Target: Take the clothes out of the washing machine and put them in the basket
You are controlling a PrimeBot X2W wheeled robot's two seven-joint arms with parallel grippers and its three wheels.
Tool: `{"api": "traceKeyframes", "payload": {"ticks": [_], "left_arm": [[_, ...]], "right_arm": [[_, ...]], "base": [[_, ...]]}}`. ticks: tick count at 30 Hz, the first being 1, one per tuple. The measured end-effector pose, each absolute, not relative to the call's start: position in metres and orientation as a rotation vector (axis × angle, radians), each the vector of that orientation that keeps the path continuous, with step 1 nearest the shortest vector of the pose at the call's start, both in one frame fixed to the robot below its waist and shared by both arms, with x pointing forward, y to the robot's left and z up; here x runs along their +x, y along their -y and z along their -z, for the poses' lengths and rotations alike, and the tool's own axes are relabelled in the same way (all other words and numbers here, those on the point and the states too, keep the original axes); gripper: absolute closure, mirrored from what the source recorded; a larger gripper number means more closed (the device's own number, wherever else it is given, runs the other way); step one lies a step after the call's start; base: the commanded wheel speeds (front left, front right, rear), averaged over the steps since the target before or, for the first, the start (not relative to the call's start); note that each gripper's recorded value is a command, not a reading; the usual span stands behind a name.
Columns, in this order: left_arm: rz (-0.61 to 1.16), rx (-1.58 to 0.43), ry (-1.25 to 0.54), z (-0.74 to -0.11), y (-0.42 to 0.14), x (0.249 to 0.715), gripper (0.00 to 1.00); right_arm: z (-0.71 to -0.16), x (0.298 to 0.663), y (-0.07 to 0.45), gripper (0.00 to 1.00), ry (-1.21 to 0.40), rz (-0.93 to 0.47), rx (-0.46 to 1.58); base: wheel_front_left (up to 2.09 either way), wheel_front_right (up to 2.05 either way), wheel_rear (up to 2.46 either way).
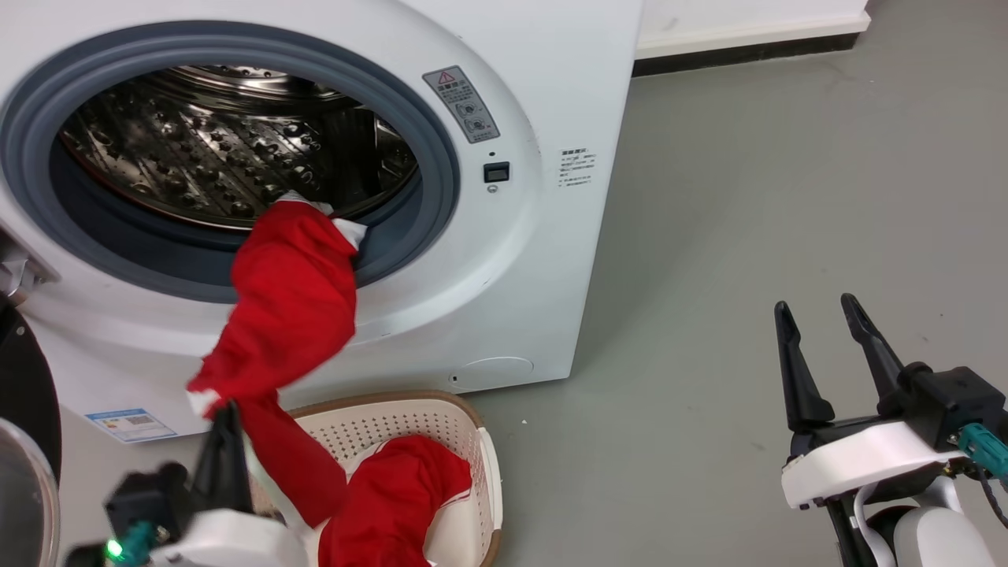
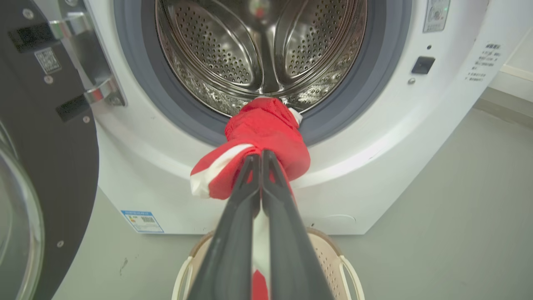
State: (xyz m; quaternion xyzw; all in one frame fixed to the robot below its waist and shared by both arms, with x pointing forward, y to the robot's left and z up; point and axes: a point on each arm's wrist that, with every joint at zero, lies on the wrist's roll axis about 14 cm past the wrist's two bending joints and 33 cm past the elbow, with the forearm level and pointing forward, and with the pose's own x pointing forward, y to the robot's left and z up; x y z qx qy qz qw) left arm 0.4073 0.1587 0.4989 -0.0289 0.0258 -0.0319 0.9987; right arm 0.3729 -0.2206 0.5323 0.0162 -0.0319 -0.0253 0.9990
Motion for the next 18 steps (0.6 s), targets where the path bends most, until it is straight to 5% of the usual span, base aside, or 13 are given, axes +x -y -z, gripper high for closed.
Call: {"api": "traceKeyframes", "payload": {"ticks": [18], "left_arm": [[0.049,-0.2,-0.571,-0.327,-0.138,0.333,1.0]], "right_arm": [[-0.516,0.395,0.211,0.0,0.008,0.018,0.017]], "base": [[0.0,0.0,0.0]]}}
